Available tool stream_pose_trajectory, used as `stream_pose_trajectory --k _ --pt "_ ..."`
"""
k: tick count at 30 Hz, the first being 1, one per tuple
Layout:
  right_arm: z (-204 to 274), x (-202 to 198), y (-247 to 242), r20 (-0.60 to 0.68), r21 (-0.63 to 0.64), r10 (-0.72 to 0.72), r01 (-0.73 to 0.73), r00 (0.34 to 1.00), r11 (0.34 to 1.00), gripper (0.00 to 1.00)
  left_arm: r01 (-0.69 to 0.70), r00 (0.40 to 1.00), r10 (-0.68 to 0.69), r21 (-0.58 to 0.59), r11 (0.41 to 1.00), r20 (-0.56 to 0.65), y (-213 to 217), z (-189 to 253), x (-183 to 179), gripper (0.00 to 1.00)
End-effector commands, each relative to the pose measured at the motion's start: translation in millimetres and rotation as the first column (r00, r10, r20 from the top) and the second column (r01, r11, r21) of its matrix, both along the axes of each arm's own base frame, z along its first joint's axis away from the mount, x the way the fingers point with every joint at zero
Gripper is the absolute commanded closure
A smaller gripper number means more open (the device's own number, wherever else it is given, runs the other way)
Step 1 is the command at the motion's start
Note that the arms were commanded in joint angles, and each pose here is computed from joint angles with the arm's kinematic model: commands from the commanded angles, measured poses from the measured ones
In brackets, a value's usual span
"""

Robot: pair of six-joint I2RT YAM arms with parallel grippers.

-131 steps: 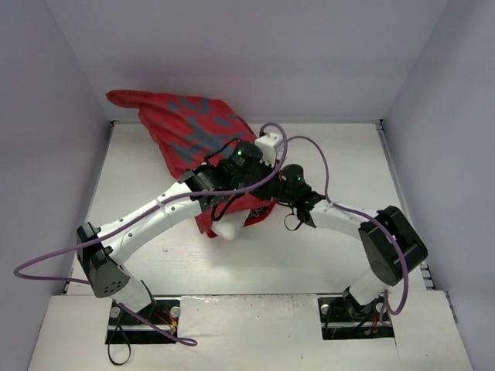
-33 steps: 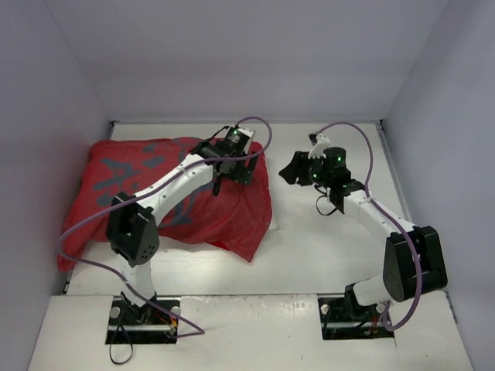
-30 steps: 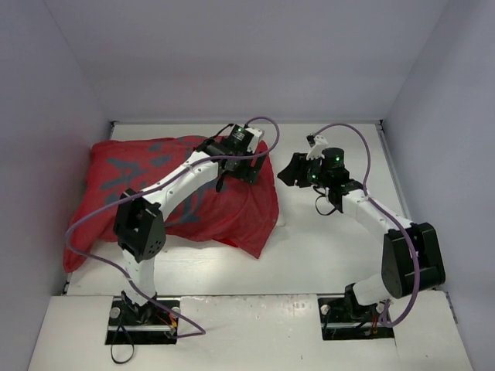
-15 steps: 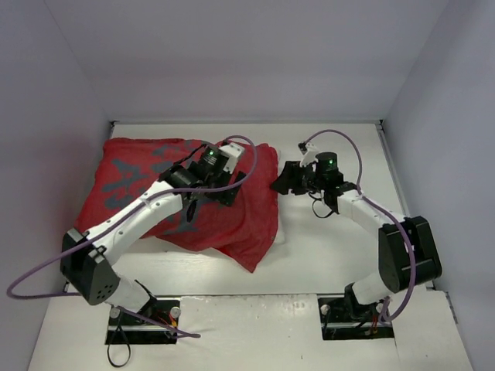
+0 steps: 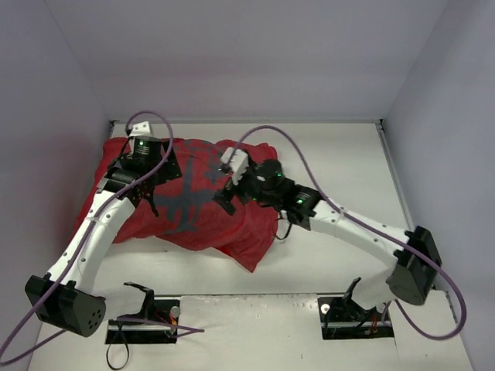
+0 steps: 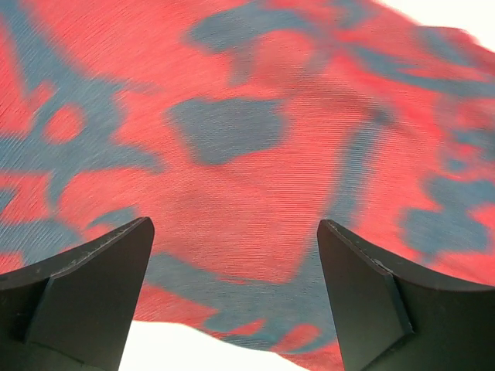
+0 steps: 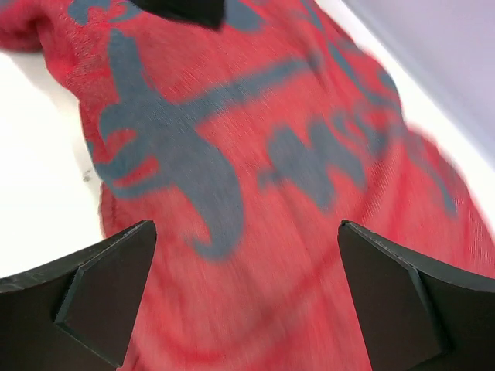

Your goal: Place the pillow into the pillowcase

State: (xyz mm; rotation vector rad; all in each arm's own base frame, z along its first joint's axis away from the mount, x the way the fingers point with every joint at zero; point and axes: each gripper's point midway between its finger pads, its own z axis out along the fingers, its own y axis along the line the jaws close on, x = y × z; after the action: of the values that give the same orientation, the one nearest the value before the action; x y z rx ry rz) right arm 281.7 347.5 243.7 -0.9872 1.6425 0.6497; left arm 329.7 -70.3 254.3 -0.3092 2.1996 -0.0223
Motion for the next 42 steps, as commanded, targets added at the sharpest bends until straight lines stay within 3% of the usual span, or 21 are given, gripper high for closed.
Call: stream_pose_trajectory --k 1,7,13,16,17,18,19,21,22,25,27,28,30,31,33,34,36,37,42 --pt "-19.0 18.3 21.9 0.212 -0.227 -0.024 0.073 0.977 0.971 0.0 -0.136 0.991 0.134 -0.102 0.985 -0.024 24.9 -8.7 -13.8 0.17" --pt "-44.1 25.4 45.1 0.207 -0.296 0.017 0.046 0.978 0.954 0.0 -0.232 0.967 0.213 -0.131 0.964 -0.142 49.3 -57.0 -30.7 0.17" --pt "-98.1 37.6 42.3 0.179 -0.427 -0.028 0.103 0.984 0.899 0.01 -0.198 0.964 0.169 -0.126 0.972 -0.207 43.0 -88.8 -5.8 0.17" --pt "-109.5 34.4 39.2 0.115 -0.433 -0.066 0.11 0.991 0.895 0.22 -0.114 0.98 0.086 -0.153 0.982 -0.178 28.0 -92.3 30.7 0.17" --pt "-106.8 29.9 42.0 0.087 -0.415 -0.06 0.091 0.994 0.905 0.43 -0.061 0.993 0.043 -0.169 0.984 -0.108 19.9 -74.1 53.0 0.17" --pt "-102.6 23.2 47.7 0.038 -0.376 -0.061 0.071 0.997 0.924 0.54 -0.042 0.994 0.025 -0.162 0.986 -0.111 15.5 -79.1 68.0 0.17" --pt "-100.2 8.8 60.0 -0.027 -0.327 0.004 -0.013 1.0 0.945 0.76 -0.012 0.997 -0.001 -0.165 0.986 -0.08 8.1 -70.7 80.9 0.17" --pt "-97.0 -9.2 73.9 -0.126 -0.25 0.032 -0.063 0.992 0.966 0.95 0.06 0.998 -0.06 -0.174 0.983 0.008 -10.1 -45.4 117.9 0.17" --pt "-97.1 -21.2 83.0 -0.164 -0.224 0.07 -0.107 0.984 0.969 1.0 0.126 0.992 -0.118 -0.178 0.976 0.052 -27.0 -32.5 128.1 0.17" --pt "-101.1 -39.4 95.0 -0.236 -0.185 0.105 -0.151 0.966 0.971 1.0 0.261 0.959 -0.236 -0.16 0.952 0.157 -63.4 0.6 149.2 0.17" --pt "-104.8 -41.9 97.0 -0.254 -0.183 0.1 -0.149 0.962 0.972 0.98 0.332 0.928 -0.295 -0.147 0.932 0.226 -82.7 17.5 151.1 0.17" --pt "-104.3 -38.6 95.3 -0.251 -0.185 0.083 -0.132 0.964 0.974 0.87 0.33 0.928 -0.29 -0.155 0.931 0.235 -82.5 20.6 149.5 0.17" --pt "-98.6 -25.6 88.3 -0.208 -0.201 0.028 -0.071 0.978 0.977 0.77 0.309 0.933 -0.262 -0.179 0.934 0.246 -75.9 26.1 138.3 0.17" --pt "-95.8 -20.6 85.6 -0.187 -0.207 0.018 -0.057 0.982 0.977 0.65 0.289 0.938 -0.243 -0.17 0.942 0.247 -70.3 26.3 134.1 0.17" --pt "-83.9 -8.6 79.6 -0.137 -0.211 -0.02 -0.01 0.99 0.977 0.51 0.264 0.939 -0.214 -0.168 0.95 0.268 -60.6 39.2 115.0 0.17" --pt "-79.6 -4.6 77.9 -0.115 -0.214 -0.033 0.007 0.993 0.977 0.33 0.228 0.952 -0.187 -0.157 0.961 0.242 -52.2 28.8 107.0 0.17" --pt "-68.1 1.6 77.2 -0.082 -0.21 -0.055 0.036 0.995 0.977 0.15 0.172 0.964 -0.134 -0.155 0.973 0.229 -37.4 33.4 84.0 0.17" --pt "-63.0 5.0 77.0 -0.068 -0.207 -0.081 0.065 0.994 0.976 0.01 0.141 0.974 -0.111 -0.145 0.979 0.197 -30.4 20.7 74.6 0.17" --pt "-45.4 15.1 84.1 -0.044 -0.167 -0.201 0.191 0.979 0.967 0.0 -0.06 0.991 0.065 -0.048 0.997 0.117 20.5 -4.3 27.0 0.17"
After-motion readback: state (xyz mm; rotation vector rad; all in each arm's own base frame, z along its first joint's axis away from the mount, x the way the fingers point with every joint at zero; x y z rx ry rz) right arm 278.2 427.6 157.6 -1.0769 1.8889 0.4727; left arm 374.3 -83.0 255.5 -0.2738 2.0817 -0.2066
